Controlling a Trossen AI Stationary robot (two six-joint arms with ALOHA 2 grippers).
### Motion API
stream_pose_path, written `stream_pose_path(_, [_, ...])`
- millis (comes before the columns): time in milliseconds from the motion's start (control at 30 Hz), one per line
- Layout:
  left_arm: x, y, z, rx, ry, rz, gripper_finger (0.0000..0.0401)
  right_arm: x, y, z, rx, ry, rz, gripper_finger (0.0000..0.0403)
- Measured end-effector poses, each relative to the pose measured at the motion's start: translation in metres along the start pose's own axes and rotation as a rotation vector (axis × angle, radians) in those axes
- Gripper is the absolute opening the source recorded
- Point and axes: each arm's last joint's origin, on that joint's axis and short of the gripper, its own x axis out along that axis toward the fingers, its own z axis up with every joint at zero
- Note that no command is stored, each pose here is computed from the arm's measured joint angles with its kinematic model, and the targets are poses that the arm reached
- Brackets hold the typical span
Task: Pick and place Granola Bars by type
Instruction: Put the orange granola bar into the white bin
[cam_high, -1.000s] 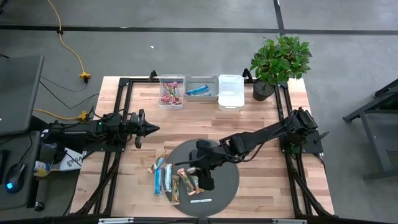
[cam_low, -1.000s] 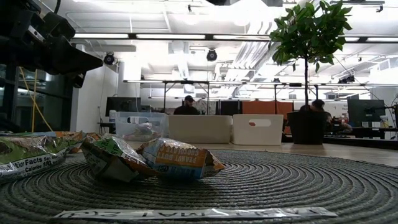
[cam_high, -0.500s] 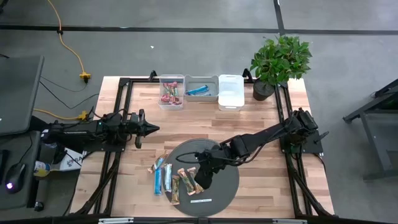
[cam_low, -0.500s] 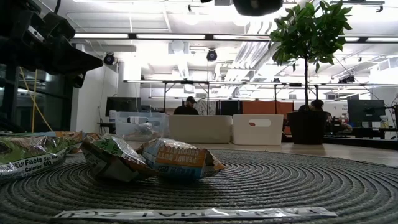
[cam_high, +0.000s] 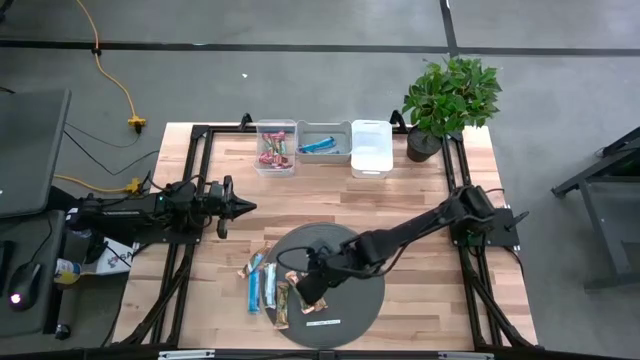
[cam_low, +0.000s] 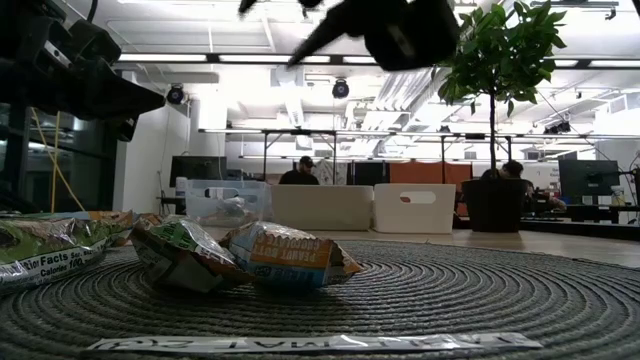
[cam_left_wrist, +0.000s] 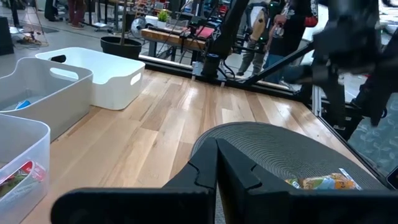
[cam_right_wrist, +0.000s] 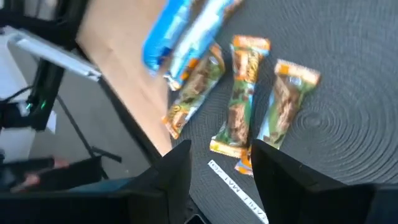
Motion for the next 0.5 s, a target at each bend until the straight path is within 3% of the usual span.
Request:
stream_pose_path(167, [0.0, 0.0, 0.0, 0.0, 0.0, 0.0, 0.0, 0.027, -0.008, -0.009, 0.067, -0.017, -0.068, 0.0149])
stream_pose_path(500, [0.0, 0.0, 0.0, 0.0, 0.0, 0.001, 0.0, 0.054, -0.022, -0.012, 0.051, -0.12, -0.172, 0.0149])
